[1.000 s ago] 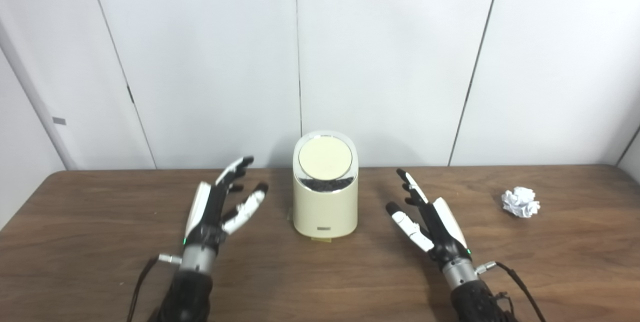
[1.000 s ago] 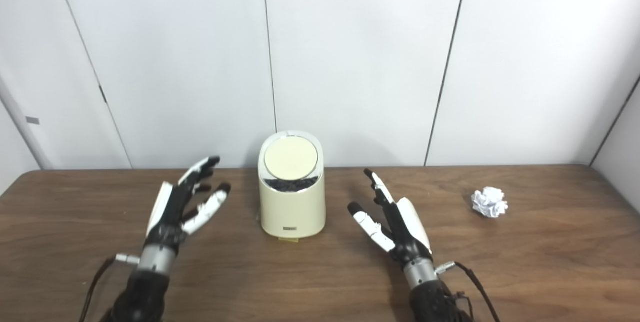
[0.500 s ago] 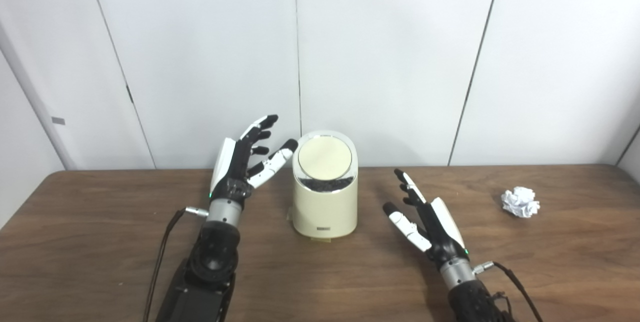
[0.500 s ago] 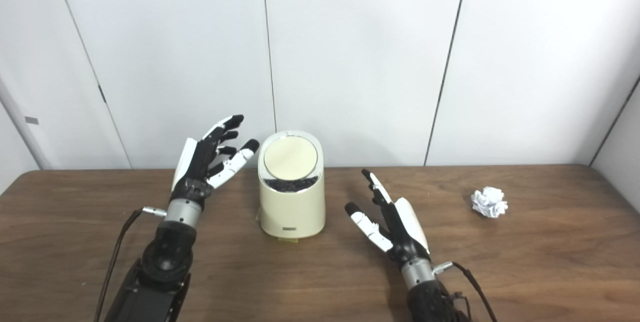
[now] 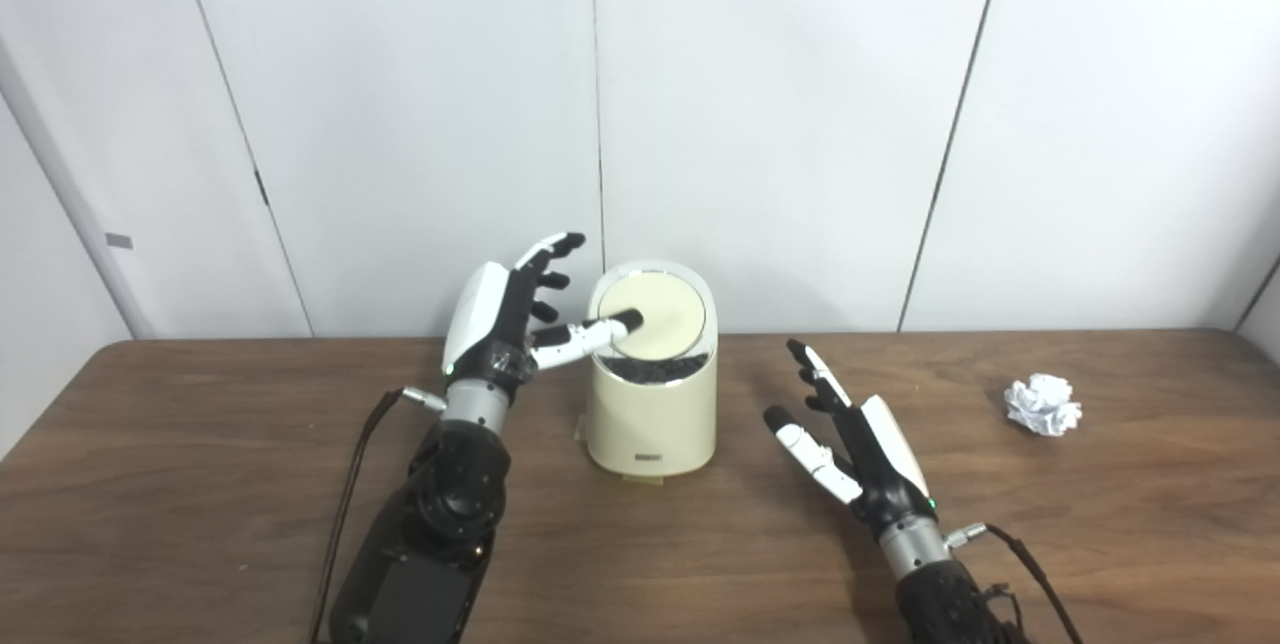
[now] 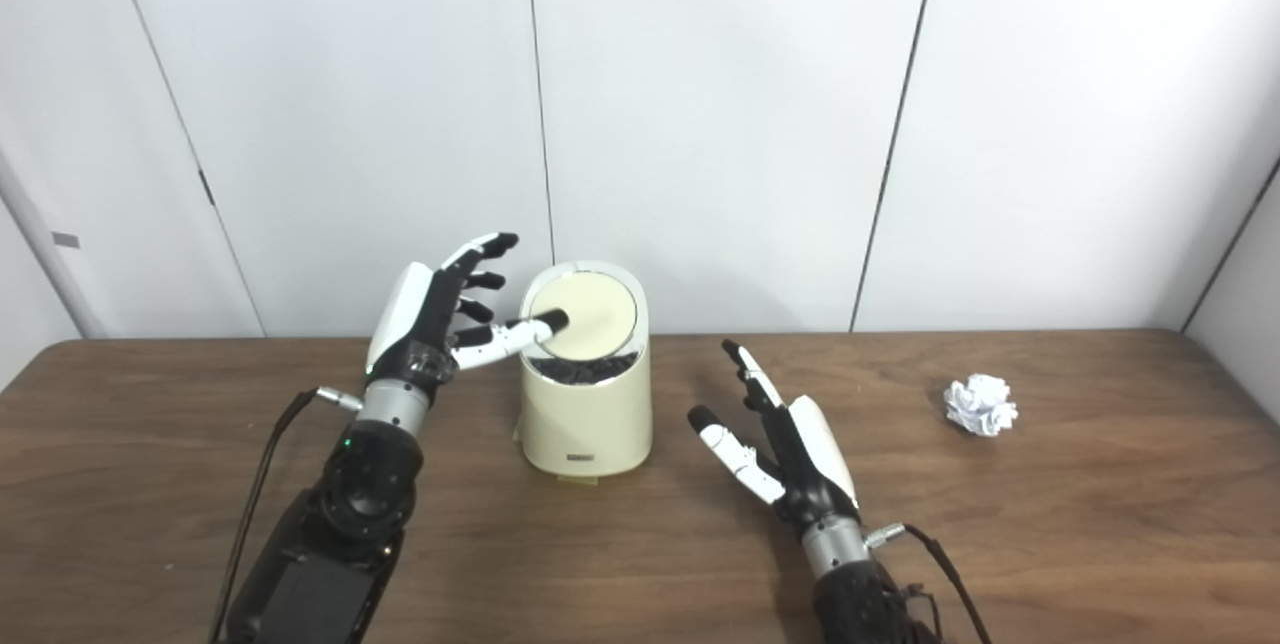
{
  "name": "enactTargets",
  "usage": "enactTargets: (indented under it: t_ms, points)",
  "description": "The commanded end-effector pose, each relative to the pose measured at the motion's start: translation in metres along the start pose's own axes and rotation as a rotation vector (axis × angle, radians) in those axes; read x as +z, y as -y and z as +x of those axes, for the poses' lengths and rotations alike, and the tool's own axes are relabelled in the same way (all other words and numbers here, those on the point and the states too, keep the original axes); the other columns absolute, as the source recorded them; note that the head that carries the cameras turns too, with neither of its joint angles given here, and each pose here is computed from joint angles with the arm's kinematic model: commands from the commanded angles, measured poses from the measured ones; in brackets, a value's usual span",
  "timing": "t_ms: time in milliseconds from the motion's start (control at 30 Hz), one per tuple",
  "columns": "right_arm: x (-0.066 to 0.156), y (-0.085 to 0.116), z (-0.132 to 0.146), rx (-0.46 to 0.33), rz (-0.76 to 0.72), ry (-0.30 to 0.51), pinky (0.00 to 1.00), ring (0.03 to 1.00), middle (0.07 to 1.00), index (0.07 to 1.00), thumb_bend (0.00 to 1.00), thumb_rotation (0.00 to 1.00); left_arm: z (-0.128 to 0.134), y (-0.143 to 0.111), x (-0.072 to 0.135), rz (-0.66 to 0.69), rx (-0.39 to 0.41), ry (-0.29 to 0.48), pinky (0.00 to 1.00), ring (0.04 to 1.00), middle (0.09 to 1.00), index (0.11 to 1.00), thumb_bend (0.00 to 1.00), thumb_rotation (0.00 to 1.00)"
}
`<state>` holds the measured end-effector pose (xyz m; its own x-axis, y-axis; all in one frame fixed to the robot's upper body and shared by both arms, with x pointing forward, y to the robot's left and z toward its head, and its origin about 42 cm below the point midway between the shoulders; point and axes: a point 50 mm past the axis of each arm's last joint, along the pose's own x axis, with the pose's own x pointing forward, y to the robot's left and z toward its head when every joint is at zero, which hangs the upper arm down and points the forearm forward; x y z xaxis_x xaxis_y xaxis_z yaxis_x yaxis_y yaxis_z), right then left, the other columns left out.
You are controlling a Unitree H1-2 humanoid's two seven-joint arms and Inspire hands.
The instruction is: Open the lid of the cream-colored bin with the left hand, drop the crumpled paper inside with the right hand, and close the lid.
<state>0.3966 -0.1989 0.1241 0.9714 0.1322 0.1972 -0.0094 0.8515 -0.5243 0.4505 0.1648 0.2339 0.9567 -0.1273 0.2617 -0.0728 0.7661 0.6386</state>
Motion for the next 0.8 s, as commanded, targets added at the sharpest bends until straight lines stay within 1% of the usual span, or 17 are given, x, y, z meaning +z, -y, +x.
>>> enactTargets:
  t_ms: [0, 67, 133, 167, 200, 233, 300, 333, 400, 500, 633, 767]
  points:
    - [0.011, 0.001, 0.008, -0.021, 0.021, 0.048, 0.85, 0.93, 0.956, 0.939, 0.47, 0.91, 0.023, -0.019, 0.026, 0.097, 0.07, 0.091, 0.51, 0.692, 0.866, 0.882, 0.97, 0.42]
    - [0.011, 0.0, 0.008, -0.021, 0.024, 0.049, 0.85, 0.93, 0.955, 0.938, 0.46, 0.91, 0.024, -0.017, 0.026, 0.153, 0.074, 0.109, 0.49, 0.675, 0.864, 0.879, 0.99, 0.4]
    - [0.011, 0.001, 0.009, -0.021, 0.023, 0.044, 0.86, 0.932, 0.956, 0.939, 0.46, 0.91, 0.024, -0.016, 0.026, 0.207, 0.079, 0.132, 0.56, 0.744, 0.866, 0.874, 1.0, 0.36]
    - [0.011, 0.001, 0.008, -0.021, 0.022, 0.042, 0.86, 0.933, 0.957, 0.939, 0.46, 0.91, 0.025, -0.014, 0.025, 0.276, 0.083, 0.153, 0.58, 0.762, 0.867, 0.873, 1.0, 0.35]
    - [0.011, 0.001, 0.008, -0.021, 0.023, 0.043, 0.86, 0.931, 0.956, 0.939, 0.47, 0.91, 0.025, -0.013, 0.023, 0.352, 0.09, 0.176, 0.65, 0.806, 0.867, 0.873, 1.0, 0.33]
    - [0.011, 0.001, 0.008, -0.021, 0.024, 0.043, 0.86, 0.931, 0.956, 0.939, 0.47, 0.91, 0.025, -0.012, 0.021, 0.403, 0.095, 0.193, 0.68, 0.826, 0.866, 0.871, 1.0, 0.31]
    - [0.011, 0.001, 0.008, -0.017, 0.02, 0.039, 0.86, 0.933, 0.958, 0.941, 0.47, 0.91, 0.025, -0.008, 0.016, 0.513, 0.096, 0.232, 0.73, 0.857, 0.874, 0.878, 1.0, 0.28]
    - [0.011, 0.001, 0.008, -0.017, 0.019, 0.038, 0.86, 0.933, 0.958, 0.941, 0.47, 0.91, 0.025, -0.007, 0.014, 0.544, 0.096, 0.245, 0.75, 0.871, 0.882, 0.883, 1.0, 0.27]
    - [0.011, 0.001, 0.008, -0.016, 0.02, 0.04, 0.86, 0.933, 0.958, 0.942, 0.48, 0.9, 0.025, -0.005, 0.009, 0.626, 0.101, 0.262, 0.77, 0.88, 0.891, 0.889, 1.0, 0.25]
    - [0.011, 0.002, 0.007, -0.015, 0.02, 0.039, 0.85, 0.931, 0.956, 0.941, 0.48, 0.9, 0.024, -0.002, 0.004, 0.695, 0.11, 0.269, 0.79, 0.889, 0.898, 0.891, 1.0, 0.22]
    - [0.011, 0.002, 0.007, -0.015, 0.021, 0.039, 0.85, 0.93, 0.955, 0.939, 0.48, 0.9, 0.023, 0.002, 0.002, 0.748, 0.119, 0.268, 0.81, 0.902, 0.905, 0.895, 1.0, 0.19]
    - [0.012, 0.002, 0.007, -0.013, 0.016, 0.035, 0.85, 0.929, 0.954, 0.94, 0.48, 0.9, 0.022, 0.004, 0.002, 0.816, 0.132, 0.305, 0.82, 0.908, 0.903, 0.897, 1.0, 0.17]
